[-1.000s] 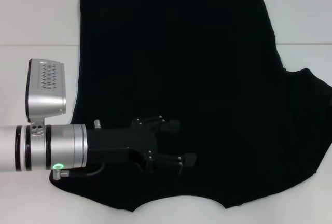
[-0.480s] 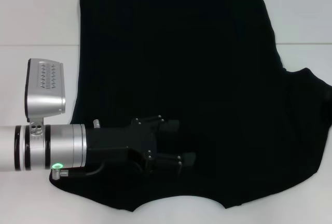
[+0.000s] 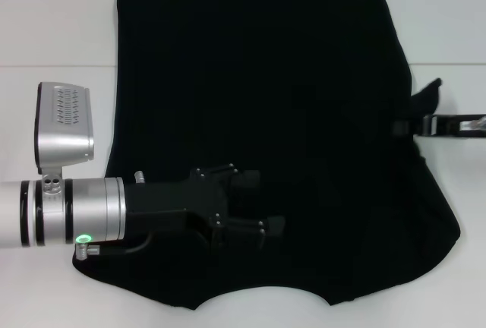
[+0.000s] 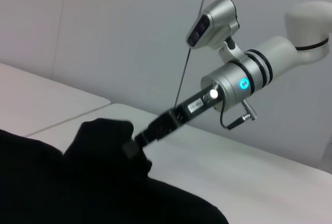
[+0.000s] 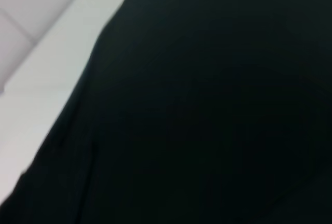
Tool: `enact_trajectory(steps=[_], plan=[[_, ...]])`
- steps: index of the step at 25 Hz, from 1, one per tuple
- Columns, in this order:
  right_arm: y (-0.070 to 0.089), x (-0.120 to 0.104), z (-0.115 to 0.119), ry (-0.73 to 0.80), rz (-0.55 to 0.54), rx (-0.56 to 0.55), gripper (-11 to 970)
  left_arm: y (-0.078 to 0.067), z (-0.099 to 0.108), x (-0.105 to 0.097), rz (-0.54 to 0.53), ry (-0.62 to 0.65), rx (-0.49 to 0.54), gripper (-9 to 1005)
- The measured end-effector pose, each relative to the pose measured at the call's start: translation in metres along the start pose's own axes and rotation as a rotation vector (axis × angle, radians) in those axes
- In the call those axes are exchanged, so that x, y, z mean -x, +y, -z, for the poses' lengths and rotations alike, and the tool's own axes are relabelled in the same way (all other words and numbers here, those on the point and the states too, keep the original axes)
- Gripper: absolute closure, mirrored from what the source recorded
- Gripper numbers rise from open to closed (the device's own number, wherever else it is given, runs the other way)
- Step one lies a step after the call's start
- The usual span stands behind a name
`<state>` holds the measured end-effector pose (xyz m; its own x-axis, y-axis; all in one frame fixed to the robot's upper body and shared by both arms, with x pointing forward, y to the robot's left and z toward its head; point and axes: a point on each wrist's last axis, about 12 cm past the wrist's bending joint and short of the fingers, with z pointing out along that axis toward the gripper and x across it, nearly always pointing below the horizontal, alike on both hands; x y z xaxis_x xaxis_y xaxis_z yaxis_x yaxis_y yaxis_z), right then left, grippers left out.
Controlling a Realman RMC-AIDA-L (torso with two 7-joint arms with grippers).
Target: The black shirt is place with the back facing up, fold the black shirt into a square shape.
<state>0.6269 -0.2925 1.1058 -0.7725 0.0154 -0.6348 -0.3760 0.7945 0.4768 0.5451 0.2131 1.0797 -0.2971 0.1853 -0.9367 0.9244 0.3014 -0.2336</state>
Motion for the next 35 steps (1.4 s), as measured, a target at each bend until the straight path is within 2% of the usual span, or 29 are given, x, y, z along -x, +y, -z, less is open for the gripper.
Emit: enact_trajectory(steps=[7, 11, 19, 23, 29, 33, 35], plan=[[0.020, 0.007, -0.021, 0.109, 0.037, -0.021, 873, 0.000, 0.002, -0.002, 0.006, 0.000, 0.006, 50], [0.024, 0.010, -0.024, 0.114, 0.022, -0.016, 862, 0.000, 0.003, -0.002, 0.012, 0.001, 0.009, 50], [0.039, 0.017, -0.028, 0.160, 0.068, 0.032, 841, 0.001, 0.004, -0.003, 0.014, 0.003, 0.013, 49], [0.044, 0.024, -0.028, 0.172, 0.087, 0.045, 684, 0.001, 0.004, -0.004, 0.022, 0.002, 0.015, 50], [0.041, 0.029, -0.025, 0.139, 0.090, 0.044, 399, 0.005, 0.011, -0.005, 0.065, 0.000, 0.051, 51], [0.043, 0.026, -0.026, 0.085, 0.123, 0.088, 313, 0.009, 0.029, -0.007, 0.117, -0.019, 0.093, 52], [0.045, 0.022, -0.029, 0.044, 0.141, 0.115, 270, 0.010, 0.050, -0.013, 0.150, -0.043, 0.141, 53]])
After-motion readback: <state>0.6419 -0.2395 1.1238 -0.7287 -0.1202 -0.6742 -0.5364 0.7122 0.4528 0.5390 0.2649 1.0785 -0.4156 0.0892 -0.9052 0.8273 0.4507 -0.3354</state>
